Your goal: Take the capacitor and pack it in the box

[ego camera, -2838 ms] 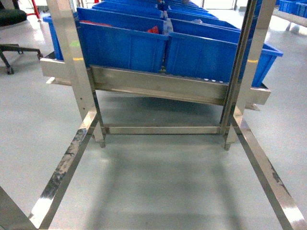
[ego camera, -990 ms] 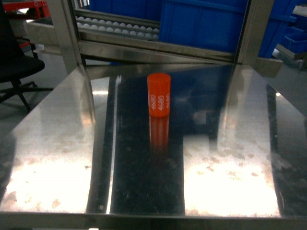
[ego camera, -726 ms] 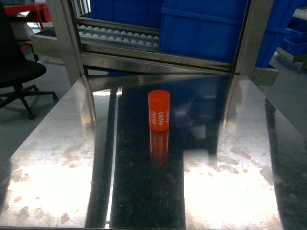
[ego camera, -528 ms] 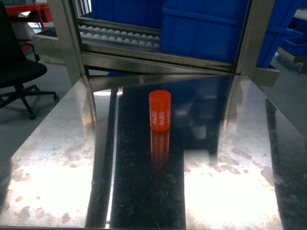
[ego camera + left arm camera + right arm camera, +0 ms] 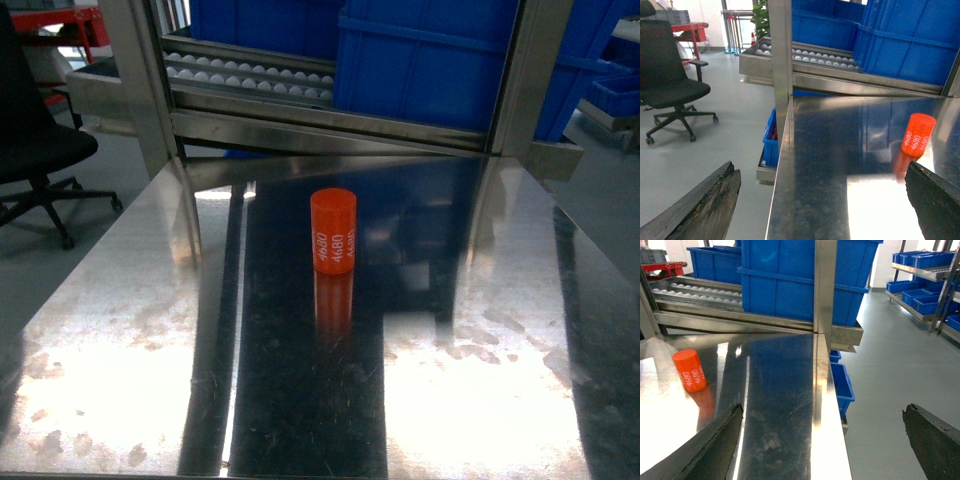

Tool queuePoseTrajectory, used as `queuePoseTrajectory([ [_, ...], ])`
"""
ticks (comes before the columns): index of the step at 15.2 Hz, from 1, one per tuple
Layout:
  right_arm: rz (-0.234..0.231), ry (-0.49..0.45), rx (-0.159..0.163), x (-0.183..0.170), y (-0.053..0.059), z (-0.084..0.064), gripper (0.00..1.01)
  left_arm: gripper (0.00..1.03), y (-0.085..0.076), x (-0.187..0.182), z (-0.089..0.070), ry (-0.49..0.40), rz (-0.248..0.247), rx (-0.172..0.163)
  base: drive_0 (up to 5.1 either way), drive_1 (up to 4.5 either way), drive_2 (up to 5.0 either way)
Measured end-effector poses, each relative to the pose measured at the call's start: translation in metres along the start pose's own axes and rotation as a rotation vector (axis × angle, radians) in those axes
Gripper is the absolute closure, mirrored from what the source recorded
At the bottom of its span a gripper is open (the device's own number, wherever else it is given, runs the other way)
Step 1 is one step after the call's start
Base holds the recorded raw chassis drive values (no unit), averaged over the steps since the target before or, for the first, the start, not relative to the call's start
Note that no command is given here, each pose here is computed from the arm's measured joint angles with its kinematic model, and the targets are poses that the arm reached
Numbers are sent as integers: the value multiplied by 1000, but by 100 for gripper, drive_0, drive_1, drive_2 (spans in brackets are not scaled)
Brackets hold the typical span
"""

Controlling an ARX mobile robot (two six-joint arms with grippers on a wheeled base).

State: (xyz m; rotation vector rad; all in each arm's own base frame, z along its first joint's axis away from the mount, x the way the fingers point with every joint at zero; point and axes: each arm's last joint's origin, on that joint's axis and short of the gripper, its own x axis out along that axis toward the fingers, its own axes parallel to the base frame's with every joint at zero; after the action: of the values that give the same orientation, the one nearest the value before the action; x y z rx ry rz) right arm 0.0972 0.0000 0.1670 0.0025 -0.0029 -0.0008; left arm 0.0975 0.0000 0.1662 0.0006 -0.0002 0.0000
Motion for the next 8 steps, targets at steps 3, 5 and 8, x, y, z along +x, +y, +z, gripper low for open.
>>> queuePoseTrajectory([
  [3,0,0,0,0,0,0,3,5,0,0,0,0,0,0,0,0,0],
  [5,0,0,0,0,0,0,3,5,0,0,0,0,0,0,0,0,0],
  [8,1,-1,0,0,0,0,3,5,-11,21,0,73,145,-27,0,0,0],
])
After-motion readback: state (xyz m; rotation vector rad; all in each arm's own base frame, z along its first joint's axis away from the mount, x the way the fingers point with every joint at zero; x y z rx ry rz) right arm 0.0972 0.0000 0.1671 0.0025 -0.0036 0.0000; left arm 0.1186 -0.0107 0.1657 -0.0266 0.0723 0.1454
